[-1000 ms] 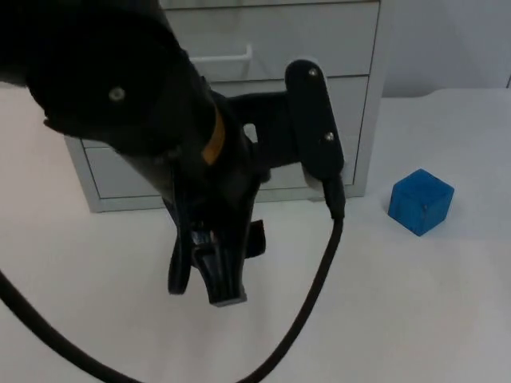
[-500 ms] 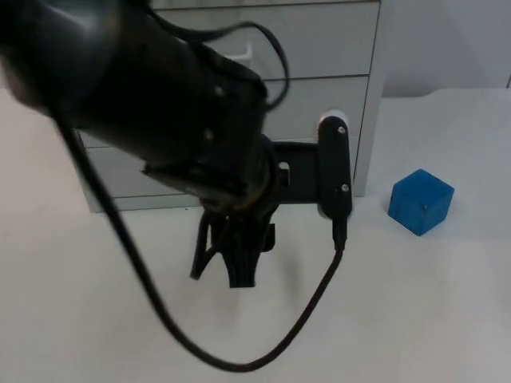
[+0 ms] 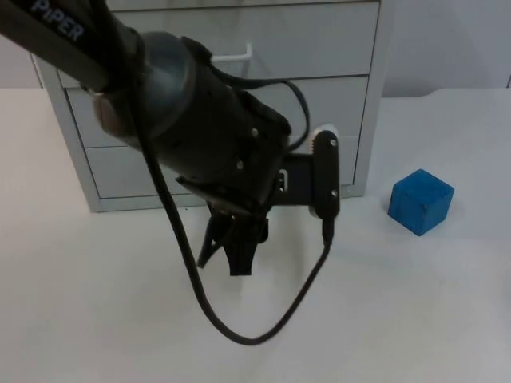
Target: Open the drawer with the left hand, place the block into the drawer with the right hand, then close the drawer with the left hand.
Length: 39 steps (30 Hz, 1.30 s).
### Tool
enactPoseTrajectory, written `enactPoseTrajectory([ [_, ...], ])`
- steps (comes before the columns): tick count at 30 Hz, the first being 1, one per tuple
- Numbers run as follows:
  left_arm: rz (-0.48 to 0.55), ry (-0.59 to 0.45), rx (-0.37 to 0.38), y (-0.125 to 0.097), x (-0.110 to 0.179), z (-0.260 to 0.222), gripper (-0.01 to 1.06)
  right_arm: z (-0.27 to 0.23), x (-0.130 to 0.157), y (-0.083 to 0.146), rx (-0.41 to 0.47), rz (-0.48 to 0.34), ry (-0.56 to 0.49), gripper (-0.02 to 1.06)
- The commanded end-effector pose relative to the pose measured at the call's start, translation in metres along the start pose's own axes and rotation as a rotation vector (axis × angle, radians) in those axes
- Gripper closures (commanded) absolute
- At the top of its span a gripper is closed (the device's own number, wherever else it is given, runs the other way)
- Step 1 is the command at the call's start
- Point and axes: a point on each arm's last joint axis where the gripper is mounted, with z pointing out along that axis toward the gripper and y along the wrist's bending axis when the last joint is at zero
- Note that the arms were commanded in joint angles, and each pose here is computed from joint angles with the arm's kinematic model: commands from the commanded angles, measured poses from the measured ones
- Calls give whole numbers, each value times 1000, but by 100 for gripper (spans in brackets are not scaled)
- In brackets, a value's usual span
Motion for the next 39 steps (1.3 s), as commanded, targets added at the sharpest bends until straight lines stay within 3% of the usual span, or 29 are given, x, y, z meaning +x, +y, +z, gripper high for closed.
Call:
enactPoseTrajectory([
  [1,-12,-21,-2,5,2,3,48,0,0,-1,6,-5,-13,-1],
  [15,-21,-59,10,21,22,18,49,0,-3,-1,10,-1,-38,-1],
  [28,30,-30,73,-4,23,41,55,0,-3,-1,10,-1,-44,-1],
  [31,27,-15,82,-8,24,45,68,0,-3,-1,10,-1,-45,-1],
  [32,27,-15,82,-8,24,45,68,0,-3,-1,10,-1,-45,-1],
  [36,24,-13,83,-10,22,43,105,0,-3,-1,10,-9,-47,-1],
  [39,27,-4,78,-12,20,41,105,0,-4,-1,10,-8,-50,-1],
])
